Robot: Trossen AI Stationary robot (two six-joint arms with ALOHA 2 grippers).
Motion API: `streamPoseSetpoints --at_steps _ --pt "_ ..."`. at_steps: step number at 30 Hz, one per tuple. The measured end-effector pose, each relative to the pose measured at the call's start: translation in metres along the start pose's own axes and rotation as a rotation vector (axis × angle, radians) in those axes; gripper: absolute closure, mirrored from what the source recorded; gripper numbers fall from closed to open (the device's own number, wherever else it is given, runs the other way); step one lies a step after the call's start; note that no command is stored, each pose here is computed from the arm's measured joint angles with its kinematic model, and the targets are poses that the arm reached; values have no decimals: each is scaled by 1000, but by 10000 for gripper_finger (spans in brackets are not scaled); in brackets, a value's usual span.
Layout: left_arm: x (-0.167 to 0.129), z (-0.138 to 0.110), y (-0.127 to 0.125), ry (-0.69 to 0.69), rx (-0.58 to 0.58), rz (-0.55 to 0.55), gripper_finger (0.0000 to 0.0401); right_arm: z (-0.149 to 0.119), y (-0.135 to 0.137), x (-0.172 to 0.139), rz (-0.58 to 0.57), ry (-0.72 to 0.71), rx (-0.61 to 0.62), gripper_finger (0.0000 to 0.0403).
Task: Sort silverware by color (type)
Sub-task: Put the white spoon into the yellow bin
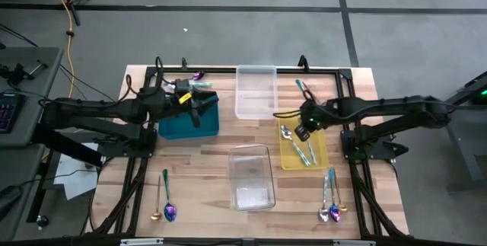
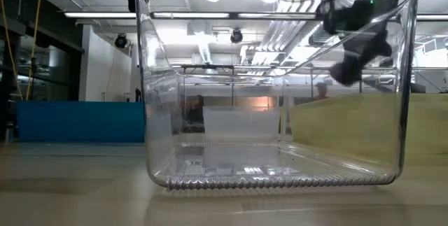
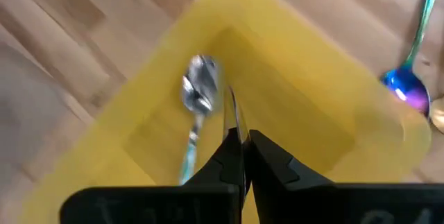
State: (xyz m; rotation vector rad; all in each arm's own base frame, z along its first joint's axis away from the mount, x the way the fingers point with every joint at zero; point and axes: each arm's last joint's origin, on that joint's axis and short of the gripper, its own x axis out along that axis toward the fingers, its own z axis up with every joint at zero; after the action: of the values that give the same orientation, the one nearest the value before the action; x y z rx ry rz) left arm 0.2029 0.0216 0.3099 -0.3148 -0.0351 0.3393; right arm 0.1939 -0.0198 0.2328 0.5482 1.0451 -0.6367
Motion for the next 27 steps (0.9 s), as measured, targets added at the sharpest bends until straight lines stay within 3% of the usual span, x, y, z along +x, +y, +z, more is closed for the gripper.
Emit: streamPoseSetpoints --at_steps 12,22,27 --pt "0 0 0 1 -1 0 264 1 9 41 -31 191 -143 386" --pt "0 0 0 2 13 1 264 0 10 38 25 220 -143 355" --pt "0 0 0 1 16 1 264 6 13 29 51 230 -157 319"
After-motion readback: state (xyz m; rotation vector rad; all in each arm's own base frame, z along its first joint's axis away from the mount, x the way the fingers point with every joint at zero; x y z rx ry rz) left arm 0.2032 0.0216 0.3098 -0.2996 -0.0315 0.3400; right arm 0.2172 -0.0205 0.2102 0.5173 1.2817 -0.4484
